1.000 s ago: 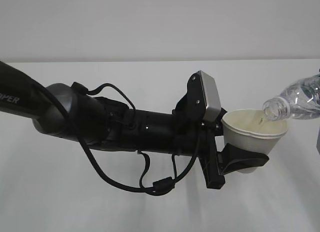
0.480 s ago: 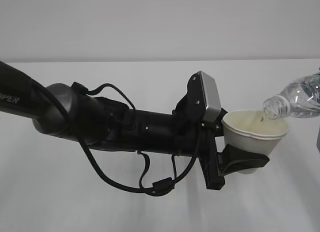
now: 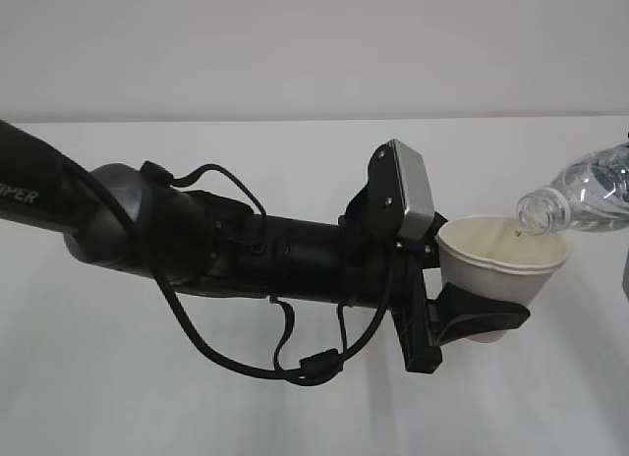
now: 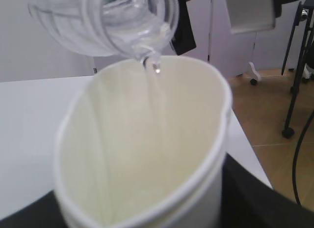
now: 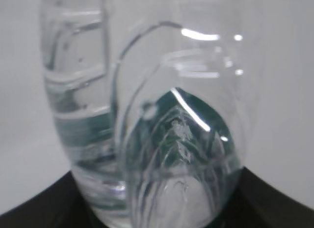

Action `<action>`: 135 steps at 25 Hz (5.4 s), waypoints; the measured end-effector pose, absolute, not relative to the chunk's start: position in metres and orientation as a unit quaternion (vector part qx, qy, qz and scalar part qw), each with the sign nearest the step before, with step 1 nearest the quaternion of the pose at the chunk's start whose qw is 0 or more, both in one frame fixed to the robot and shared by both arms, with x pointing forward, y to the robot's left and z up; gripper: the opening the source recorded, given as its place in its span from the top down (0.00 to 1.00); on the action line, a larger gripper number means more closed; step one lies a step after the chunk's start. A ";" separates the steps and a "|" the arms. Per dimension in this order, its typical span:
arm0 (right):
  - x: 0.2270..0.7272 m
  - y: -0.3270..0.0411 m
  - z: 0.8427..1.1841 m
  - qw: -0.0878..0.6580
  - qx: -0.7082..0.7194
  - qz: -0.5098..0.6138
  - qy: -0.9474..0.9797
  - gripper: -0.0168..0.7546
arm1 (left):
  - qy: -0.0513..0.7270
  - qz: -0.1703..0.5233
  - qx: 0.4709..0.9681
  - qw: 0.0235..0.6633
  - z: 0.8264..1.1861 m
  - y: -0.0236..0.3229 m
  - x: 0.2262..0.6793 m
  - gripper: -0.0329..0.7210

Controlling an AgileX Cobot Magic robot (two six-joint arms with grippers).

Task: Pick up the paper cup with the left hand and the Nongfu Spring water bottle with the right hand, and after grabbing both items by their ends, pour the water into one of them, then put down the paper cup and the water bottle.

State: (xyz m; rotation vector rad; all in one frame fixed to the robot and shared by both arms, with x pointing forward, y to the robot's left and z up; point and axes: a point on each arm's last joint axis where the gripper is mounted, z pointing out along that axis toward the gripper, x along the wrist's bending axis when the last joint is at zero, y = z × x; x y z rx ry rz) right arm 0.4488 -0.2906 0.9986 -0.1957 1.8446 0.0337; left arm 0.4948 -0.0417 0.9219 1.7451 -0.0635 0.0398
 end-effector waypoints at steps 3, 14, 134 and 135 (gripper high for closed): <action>0.449 -0.291 0.999 0.600 -0.085 0.014 0.796 0.40 | -0.028 0.017 0.765 0.643 0.922 -0.042 0.495 0.39; 0.449 -0.290 0.998 0.599 -0.090 0.013 0.795 0.40 | -0.029 0.017 0.765 0.643 0.922 -0.042 0.495 0.39; 0.449 -0.290 0.998 0.597 -0.122 -0.008 0.793 0.40 | -0.031 0.011 0.767 0.641 0.920 -0.042 0.494 0.39; 0.449 -0.290 0.998 0.597 -0.122 -0.008 0.793 0.40 | -0.031 0.011 0.767 0.641 0.920 -0.042 0.494 0.39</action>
